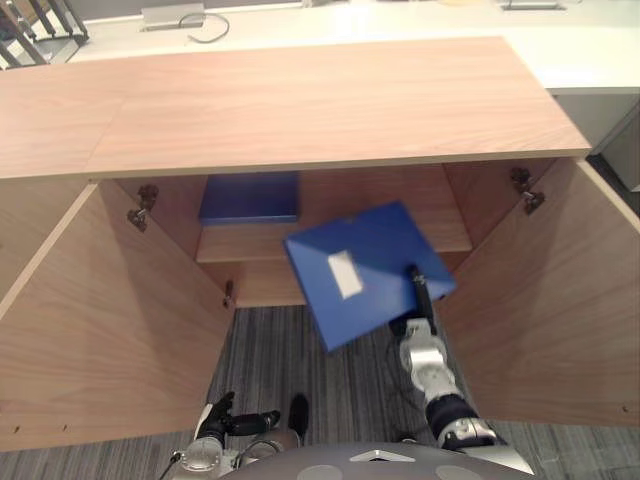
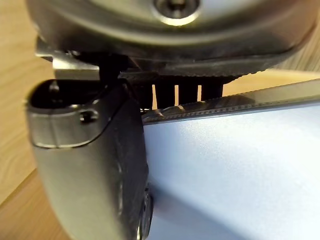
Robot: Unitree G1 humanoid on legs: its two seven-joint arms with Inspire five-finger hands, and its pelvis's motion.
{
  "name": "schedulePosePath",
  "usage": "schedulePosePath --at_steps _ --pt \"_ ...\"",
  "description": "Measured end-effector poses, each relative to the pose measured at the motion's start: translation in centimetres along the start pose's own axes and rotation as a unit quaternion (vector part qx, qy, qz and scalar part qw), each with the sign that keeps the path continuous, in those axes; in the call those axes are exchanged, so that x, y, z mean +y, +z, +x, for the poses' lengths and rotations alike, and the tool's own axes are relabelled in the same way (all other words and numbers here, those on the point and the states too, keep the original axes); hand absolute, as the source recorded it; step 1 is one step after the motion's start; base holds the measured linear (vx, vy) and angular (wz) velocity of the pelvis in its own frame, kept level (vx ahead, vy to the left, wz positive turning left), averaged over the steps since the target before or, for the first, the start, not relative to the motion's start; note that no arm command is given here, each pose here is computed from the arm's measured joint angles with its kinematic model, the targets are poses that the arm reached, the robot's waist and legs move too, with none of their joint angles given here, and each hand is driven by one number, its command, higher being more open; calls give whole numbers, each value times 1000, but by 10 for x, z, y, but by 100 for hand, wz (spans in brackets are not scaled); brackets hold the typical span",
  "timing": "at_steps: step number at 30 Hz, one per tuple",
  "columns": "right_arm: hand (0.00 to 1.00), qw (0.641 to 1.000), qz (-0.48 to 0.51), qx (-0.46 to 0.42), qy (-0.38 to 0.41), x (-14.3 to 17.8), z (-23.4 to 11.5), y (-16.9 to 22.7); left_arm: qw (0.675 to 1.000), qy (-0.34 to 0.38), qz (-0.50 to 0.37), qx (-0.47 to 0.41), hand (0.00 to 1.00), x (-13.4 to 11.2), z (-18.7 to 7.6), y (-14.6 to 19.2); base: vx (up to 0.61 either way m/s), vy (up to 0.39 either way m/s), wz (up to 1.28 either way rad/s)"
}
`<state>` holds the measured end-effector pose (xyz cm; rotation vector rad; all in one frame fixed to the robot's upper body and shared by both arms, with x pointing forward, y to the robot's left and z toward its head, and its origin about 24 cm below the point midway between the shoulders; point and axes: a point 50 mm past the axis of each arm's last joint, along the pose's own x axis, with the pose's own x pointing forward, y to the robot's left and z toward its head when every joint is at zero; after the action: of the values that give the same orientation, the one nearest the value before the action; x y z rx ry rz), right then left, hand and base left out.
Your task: Walk over to the cabinet, pick up the folder, carry it to the office cabinet, place the folder inside the office cabinet, then close the office cabinet door
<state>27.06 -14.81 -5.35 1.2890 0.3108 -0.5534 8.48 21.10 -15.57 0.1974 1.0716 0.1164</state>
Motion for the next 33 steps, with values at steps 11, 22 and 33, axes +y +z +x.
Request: schedulePosePath --at_steps 11,22,33 --pt "0 956 138 -113 232 147 -15 48 987 49 -129 -87 100 -1 4 51 -154 43 17" --pt "0 924 216 -196 246 168 -25 88 978 60 -160 -122 100 -5 2 73 -86 -1 8" --pt "0 878 268 -245 310 275 -50 158 972 59 -164 -159 100 -6 -1 88 -73 -43 8"
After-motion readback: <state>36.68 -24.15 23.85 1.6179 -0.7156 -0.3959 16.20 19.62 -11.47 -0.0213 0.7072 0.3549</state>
